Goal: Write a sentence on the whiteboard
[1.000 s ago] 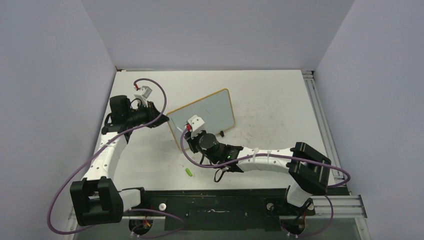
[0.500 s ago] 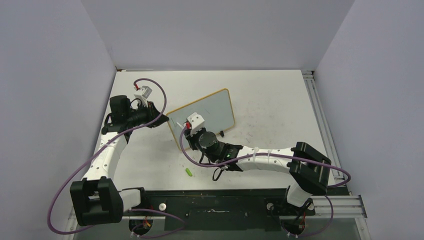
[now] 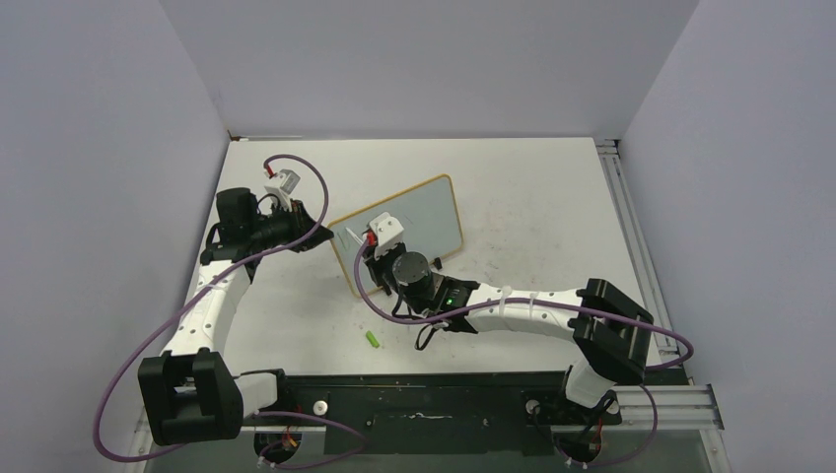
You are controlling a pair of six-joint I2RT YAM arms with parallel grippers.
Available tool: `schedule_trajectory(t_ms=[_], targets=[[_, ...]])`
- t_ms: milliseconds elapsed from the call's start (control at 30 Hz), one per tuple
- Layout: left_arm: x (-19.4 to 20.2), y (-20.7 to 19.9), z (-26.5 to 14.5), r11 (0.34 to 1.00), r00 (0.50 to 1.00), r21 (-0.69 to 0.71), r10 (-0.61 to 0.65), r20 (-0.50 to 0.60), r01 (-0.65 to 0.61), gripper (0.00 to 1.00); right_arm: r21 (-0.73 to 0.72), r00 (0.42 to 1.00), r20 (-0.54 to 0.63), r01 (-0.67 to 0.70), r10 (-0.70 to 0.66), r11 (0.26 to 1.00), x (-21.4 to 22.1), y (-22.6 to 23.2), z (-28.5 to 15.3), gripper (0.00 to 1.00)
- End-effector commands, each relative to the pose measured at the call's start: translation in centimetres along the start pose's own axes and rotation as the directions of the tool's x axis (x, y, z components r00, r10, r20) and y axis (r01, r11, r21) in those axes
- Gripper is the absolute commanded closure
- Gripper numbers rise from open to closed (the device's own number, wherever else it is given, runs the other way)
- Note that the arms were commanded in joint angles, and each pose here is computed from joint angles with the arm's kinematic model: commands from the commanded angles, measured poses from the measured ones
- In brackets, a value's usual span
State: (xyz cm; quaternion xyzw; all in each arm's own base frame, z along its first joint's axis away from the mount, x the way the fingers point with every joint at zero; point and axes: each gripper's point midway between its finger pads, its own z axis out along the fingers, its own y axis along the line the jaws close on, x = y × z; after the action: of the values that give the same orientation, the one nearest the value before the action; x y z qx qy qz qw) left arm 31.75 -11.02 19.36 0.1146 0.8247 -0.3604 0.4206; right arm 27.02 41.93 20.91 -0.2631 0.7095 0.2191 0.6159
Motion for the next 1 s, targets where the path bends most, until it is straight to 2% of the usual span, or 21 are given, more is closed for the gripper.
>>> schedule_trajectory(t_ms=[0,467,967], targets=[[-1.4,-1.3,-0.3,0.998,0.998,0.035,0.047,0.033,-0.048,1.00,0.025,0.997,0.068,-0.034,0.032,0.999,-2.5,-0.6,0.1,0.95],[-1.4,-1.3,-0.3,0.998,0.998,0.034,0.047,0.033,-0.048,1.00,0.040,0.999,-0.024,-0.042,0.043,0.998,1.7,-1.3,-1.5,0.95],[-1.3,-1.3,-0.3,0.998,0.998,0.034,0.049,0.033,-0.051,1.00,0.049,0.997,-0.066,-0.045,0.048,0.998,3.6,-1.4,-2.3,0.95]])
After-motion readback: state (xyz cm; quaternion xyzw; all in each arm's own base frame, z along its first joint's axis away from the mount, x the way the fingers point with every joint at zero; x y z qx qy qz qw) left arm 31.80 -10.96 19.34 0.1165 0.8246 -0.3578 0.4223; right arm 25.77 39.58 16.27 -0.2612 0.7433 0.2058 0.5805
